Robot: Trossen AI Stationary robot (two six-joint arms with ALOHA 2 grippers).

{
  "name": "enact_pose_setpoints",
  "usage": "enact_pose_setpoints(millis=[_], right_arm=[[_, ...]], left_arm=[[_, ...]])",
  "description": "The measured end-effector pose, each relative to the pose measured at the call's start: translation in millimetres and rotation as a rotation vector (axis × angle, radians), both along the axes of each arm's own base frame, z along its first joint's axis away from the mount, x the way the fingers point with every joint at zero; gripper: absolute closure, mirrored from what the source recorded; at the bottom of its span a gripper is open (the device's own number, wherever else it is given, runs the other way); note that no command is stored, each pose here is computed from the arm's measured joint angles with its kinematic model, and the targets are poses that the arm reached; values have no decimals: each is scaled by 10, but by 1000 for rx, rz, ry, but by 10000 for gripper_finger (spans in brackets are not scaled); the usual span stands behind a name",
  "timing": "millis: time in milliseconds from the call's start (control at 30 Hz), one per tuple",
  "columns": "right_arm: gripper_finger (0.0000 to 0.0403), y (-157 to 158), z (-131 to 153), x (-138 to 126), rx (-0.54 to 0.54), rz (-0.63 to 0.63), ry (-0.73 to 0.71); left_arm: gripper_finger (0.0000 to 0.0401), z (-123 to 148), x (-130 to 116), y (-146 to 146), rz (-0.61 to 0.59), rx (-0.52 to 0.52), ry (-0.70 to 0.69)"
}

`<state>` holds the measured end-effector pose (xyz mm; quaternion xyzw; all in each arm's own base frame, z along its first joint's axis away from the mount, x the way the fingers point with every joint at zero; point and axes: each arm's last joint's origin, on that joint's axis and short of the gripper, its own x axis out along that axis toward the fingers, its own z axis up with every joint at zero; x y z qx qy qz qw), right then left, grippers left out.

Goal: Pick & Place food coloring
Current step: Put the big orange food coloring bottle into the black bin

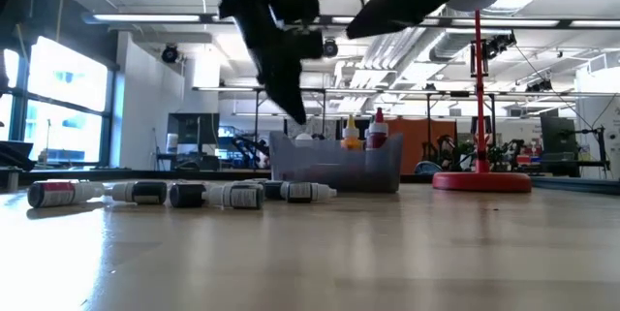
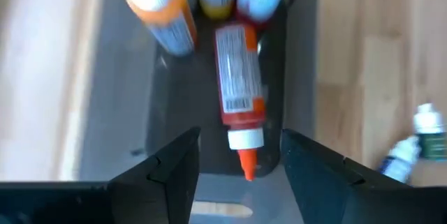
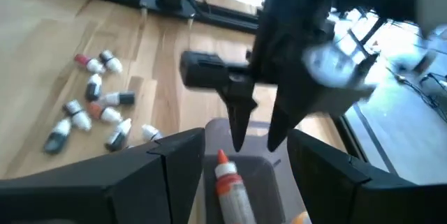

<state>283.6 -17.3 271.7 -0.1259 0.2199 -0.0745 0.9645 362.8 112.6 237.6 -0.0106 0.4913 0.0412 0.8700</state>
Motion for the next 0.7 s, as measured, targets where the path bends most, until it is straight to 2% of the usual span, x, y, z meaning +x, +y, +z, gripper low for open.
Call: enact_pose_setpoints(millis=[267, 700], right_arm=[[204, 69, -25, -37, -10, 4, 45], [204, 65, -50, -50, -15, -6, 74]], left_arm=[[208, -279, 182, 51, -4, -48, 70], [208, -308, 266, 77, -6, -64, 118]])
